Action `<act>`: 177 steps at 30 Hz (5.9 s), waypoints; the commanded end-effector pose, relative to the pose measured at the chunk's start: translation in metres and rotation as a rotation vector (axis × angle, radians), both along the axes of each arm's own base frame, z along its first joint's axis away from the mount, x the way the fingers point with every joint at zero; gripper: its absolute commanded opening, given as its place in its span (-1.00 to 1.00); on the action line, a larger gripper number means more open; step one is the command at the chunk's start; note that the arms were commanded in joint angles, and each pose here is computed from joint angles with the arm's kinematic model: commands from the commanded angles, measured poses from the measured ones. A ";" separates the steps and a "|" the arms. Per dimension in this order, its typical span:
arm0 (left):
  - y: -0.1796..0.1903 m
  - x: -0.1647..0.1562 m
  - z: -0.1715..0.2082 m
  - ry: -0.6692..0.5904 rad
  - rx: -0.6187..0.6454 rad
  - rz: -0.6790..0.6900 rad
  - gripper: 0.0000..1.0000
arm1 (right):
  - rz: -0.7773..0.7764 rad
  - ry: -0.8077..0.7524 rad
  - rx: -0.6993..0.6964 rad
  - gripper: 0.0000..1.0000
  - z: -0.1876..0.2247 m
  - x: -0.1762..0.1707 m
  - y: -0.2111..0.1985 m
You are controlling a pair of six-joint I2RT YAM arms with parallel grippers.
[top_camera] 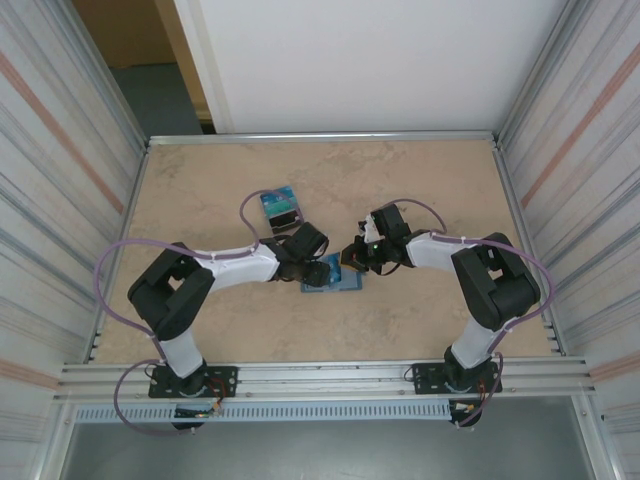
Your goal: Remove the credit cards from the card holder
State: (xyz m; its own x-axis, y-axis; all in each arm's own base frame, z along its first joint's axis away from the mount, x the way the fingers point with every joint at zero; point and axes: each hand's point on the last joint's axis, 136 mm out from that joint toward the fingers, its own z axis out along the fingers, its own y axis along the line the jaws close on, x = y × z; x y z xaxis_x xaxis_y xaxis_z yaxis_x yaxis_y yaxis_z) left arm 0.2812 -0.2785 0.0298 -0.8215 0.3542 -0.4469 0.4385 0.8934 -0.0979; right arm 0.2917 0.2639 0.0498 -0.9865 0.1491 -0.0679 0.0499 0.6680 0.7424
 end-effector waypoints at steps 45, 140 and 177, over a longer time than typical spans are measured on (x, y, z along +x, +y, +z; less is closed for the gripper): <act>-0.009 0.010 0.152 -0.099 -0.655 -0.009 0.17 | 0.151 -0.549 0.223 -1.00 0.153 -0.017 0.016; 0.105 0.202 0.079 -0.221 0.339 -0.659 -1.00 | -0.255 -0.650 -0.362 0.98 0.166 0.014 -0.094; 0.077 0.187 0.057 -0.106 0.253 -0.651 -0.96 | -0.268 -0.628 -0.384 0.98 0.164 0.012 -0.100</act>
State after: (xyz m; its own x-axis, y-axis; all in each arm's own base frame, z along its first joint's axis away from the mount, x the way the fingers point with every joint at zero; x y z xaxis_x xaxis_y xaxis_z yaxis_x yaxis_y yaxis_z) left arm 0.4768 -0.1860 0.0984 -0.3385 0.8788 -0.3363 0.8749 0.4255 0.2312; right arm 0.3041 0.1686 0.2015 -0.7022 0.1969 -0.6842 -0.1282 0.9103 0.3935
